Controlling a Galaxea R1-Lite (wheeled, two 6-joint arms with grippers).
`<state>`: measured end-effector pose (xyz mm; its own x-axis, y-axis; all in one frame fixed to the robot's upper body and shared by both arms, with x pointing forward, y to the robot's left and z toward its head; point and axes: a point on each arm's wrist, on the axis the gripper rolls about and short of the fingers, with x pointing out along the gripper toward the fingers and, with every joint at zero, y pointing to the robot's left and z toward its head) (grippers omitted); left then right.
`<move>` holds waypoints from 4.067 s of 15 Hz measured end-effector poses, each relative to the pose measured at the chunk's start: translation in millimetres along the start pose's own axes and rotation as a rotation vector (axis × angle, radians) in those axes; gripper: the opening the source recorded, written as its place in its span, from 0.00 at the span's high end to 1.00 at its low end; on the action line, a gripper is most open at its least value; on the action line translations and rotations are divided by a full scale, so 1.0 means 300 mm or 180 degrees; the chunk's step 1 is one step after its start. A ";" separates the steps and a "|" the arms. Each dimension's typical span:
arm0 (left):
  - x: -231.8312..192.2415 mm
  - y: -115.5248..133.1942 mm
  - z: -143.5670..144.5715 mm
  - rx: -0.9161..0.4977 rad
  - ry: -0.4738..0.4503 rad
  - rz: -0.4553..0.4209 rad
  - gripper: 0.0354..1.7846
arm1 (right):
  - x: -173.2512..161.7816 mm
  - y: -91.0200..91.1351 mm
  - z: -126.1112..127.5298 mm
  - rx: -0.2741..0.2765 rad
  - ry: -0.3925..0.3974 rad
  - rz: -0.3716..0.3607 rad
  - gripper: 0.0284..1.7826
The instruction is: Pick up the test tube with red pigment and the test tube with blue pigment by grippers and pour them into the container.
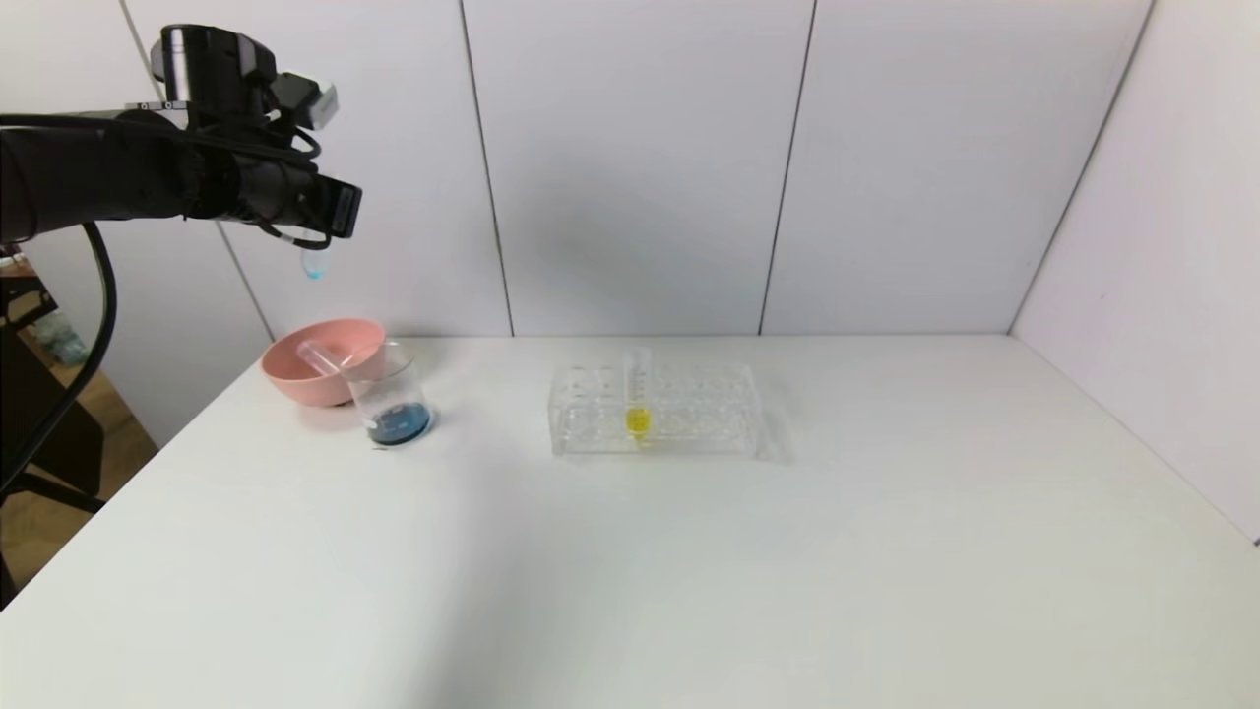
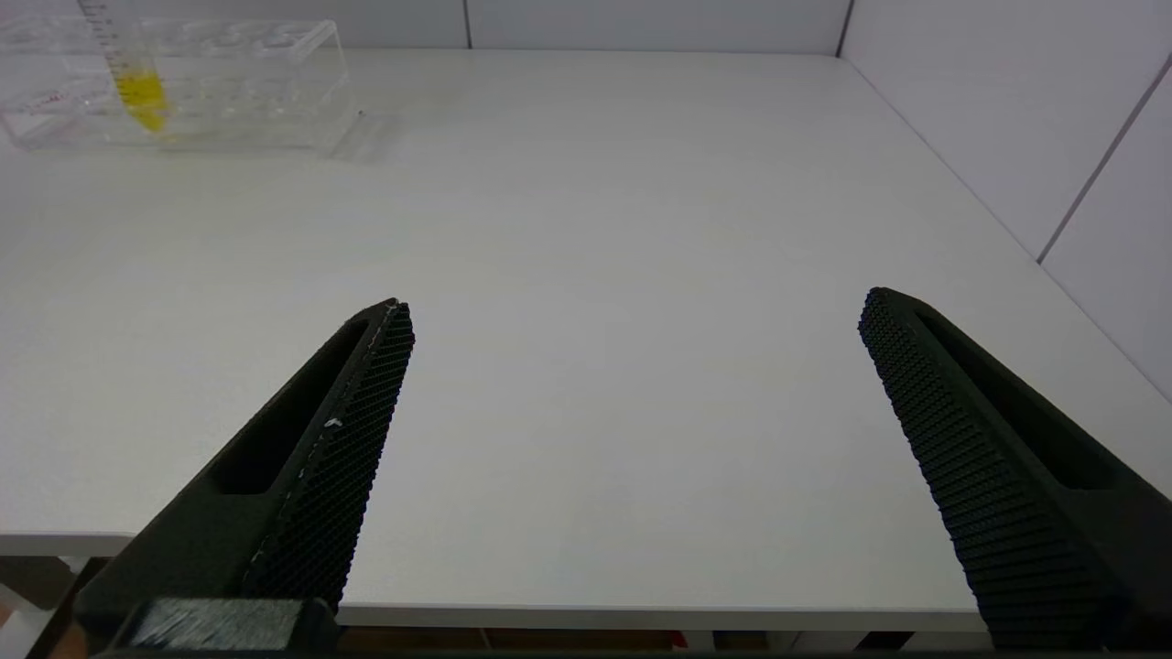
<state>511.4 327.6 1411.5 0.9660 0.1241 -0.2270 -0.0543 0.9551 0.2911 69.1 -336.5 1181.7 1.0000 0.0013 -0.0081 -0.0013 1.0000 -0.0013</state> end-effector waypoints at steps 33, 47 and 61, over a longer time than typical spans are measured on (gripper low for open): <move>0.273 0.039 -0.392 -0.0670 0.0479 -0.0123 0.62 | 0.000 0.000 0.000 0.0000 0.0001 -0.0001 0.00; 0.102 0.025 -0.266 -0.0655 0.0266 -0.0199 0.01 | 0.000 0.000 0.000 0.0000 0.0000 0.0000 0.00; -0.434 0.005 -0.015 -0.0403 -0.0500 -0.0708 0.01 | 0.000 0.000 0.000 0.0000 0.0000 0.0001 0.00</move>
<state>384.4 314.2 1437.4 0.9845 -0.1256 -0.1226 0.1414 0.9814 0.1299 69.1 -336.5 1181.7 1.0000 0.0017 -0.0081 -0.0017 1.0000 -0.0013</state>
